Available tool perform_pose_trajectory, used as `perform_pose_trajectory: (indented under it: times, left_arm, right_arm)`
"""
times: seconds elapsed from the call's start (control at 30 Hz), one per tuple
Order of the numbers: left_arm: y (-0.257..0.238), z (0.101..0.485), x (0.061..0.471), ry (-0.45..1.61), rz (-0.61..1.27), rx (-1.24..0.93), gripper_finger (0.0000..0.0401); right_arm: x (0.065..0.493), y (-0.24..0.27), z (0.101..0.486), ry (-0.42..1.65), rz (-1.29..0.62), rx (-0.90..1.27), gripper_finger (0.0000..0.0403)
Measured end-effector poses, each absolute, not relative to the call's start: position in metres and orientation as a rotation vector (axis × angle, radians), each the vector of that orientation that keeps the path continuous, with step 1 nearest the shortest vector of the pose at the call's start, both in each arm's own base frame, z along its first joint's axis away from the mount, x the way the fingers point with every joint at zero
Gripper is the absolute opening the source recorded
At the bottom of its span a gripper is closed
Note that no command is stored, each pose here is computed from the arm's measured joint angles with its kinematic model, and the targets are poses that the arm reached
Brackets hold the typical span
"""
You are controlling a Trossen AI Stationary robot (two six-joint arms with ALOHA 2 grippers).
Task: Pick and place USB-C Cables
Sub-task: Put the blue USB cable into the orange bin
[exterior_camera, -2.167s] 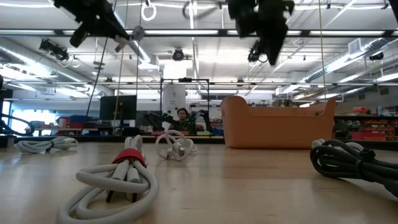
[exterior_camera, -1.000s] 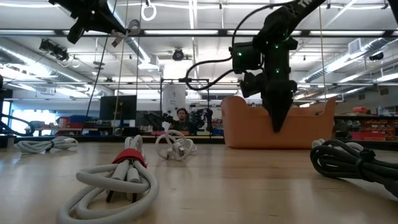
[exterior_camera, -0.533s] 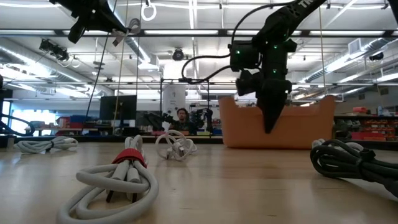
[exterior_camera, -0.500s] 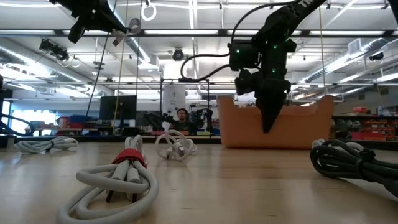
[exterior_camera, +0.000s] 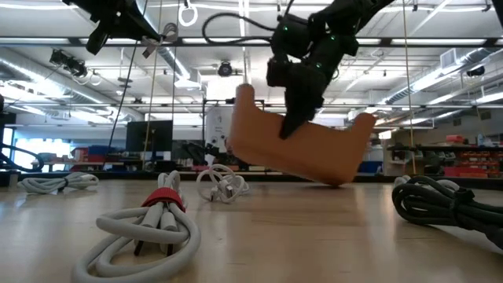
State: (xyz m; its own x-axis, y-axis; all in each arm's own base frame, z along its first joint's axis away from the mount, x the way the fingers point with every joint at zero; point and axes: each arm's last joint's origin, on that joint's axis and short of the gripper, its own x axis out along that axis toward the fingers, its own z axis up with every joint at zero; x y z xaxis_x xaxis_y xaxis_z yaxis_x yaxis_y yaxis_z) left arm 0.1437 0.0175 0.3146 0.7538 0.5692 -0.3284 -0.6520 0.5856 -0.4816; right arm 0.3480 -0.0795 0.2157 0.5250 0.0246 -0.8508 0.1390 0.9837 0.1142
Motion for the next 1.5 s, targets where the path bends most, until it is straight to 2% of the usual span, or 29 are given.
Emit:
perform_pose_trajectory:
  times: [0.57, 0.8, 1.17, 1.37, 1.5]
  left_arm:
    - [0.017, 0.314, 0.144, 0.147, 0.714, -0.618, 0.0023]
    - [0.017, 0.314, 0.144, 0.153, 0.705, -0.620, 0.0023]
    - [0.017, 0.314, 0.144, 0.157, 0.695, -0.621, 0.0023]
    - [0.017, 0.314, 0.144, 0.157, 0.694, -0.621, 0.0023]
    - [0.017, 0.314, 0.144, 0.157, 0.694, -0.621, 0.0023]
  right_arm:
    - [0.408, -0.030, 0.195, 1.075, 0.118, 0.136, 0.0002]
    - [0.414, -0.019, 0.174, 1.131, 0.116, 0.133, 0.0002]
    - [0.415, -0.035, 0.172, 1.119, 0.055, 0.173, 0.0004]
    - [0.413, -0.031, 0.178, 1.107, 0.070, 0.175, 0.0062]
    - [0.415, -0.026, 0.194, 1.087, 0.082, 0.165, 0.0094]
